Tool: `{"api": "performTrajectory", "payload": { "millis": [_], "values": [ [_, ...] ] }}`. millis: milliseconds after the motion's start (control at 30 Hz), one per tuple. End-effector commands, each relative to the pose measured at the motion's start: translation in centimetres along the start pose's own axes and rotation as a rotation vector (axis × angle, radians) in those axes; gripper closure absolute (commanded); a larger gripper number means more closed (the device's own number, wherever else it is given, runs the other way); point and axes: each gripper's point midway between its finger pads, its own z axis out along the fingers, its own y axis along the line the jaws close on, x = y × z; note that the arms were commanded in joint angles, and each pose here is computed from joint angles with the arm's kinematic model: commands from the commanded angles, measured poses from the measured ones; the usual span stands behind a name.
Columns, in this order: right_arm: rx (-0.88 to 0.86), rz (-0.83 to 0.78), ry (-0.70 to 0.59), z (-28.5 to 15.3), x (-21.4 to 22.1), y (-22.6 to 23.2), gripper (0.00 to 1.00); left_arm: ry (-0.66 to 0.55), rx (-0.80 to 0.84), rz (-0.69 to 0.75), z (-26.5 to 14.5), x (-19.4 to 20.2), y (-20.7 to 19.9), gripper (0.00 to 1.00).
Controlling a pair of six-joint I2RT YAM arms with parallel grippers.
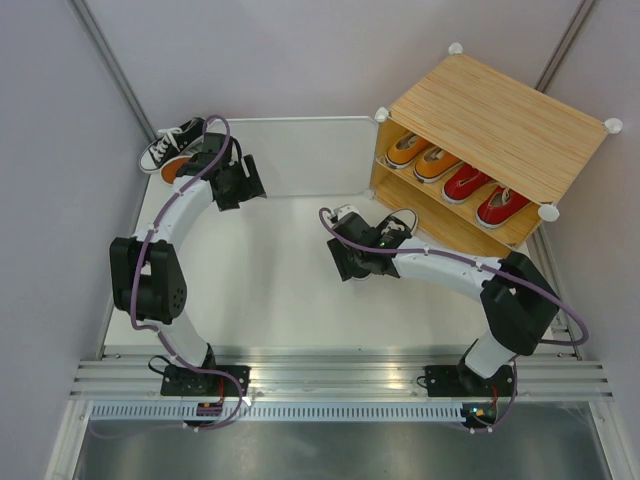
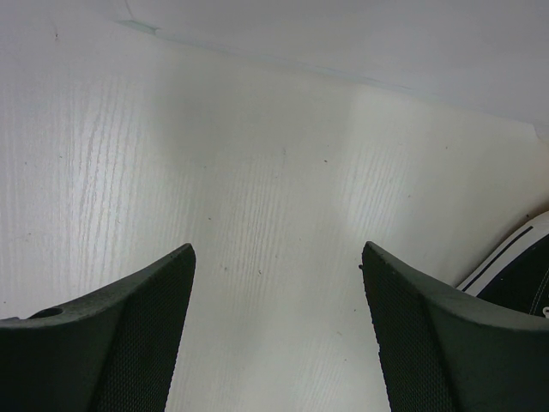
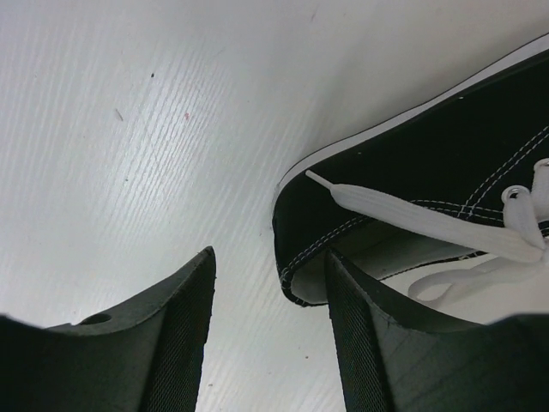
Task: Place and organize the shoes in the shoe cabinet
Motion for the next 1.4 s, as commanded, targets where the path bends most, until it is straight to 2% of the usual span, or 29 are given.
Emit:
{"api": "performTrajectory", "payload": {
  "millis": [0, 333, 433, 600, 633, 700, 733, 800, 933, 967, 1100, 1367],
  "values": [
    [-0.073, -0.022, 0.026, -0.4, 0.0, 1.4, 0.42, -0.051, 0.036, -0.011, -1.3, -1.1, -0.7, 0.18],
    [-0.030, -0.098, 0.123, 2.0, 2.3, 0.5, 0.43, -0.039, 0.035, -0.015, -0.9, -0.9, -0.7, 0.18],
    [-0.004, -0.123, 0.147, 3.0, 2.9, -0.1, 0.48, -0.026, 0.030, -0.019, -0.5, -0.6, -0.5, 0.18],
    [0.084, -0.166, 0.131, 2.5, 1.7, -2.0, 0.65, -0.030, 0.032, -0.017, -0.6, -0.7, -0.6, 0.18],
    [0.089, -0.194, 0.128, 2.1, 1.3, -2.3, 0.74, -0.036, 0.032, -0.017, -0.8, -0.8, -0.6, 0.18],
    [0.133, -0.221, 0.121, 1.7, 0.6, -3.1, 0.81, -0.040, 0.027, -0.017, -0.8, -0.9, -0.5, 0.18],
    [0.147, -0.249, 0.121, 1.2, 0.0, -3.5, 0.91, -0.043, 0.028, -0.015, -0.9, -1.0, -0.6, 0.18],
    [0.179, -0.273, 0.107, 0.4, -0.8, -4.1, 0.99, -0.040, 0.027, -0.017, -0.8, -0.9, -0.5, 0.18],
    [0.190, -0.308, 0.066, -1.5, -3.2, -5.7, 1.00, -0.032, 0.016, -0.015, -0.4, -0.7, -0.3, 0.17],
    [0.170, -0.366, 0.064, -1.7, -3.7, -6.0, 0.99, -0.031, 0.015, -0.013, -0.3, -0.7, -0.2, 0.17],
    [0.033, -0.380, 0.039, -2.2, -5.6, -7.1, 0.99, -0.035, 0.017, -0.011, -0.4, -0.9, -0.3, 0.17],
    [-0.056, -0.363, 0.004, 0.2, -8.8, -10.5, 0.99, -0.025, 0.012, -0.009, 0.0, -0.6, -0.2, 0.17]
  ]
}}
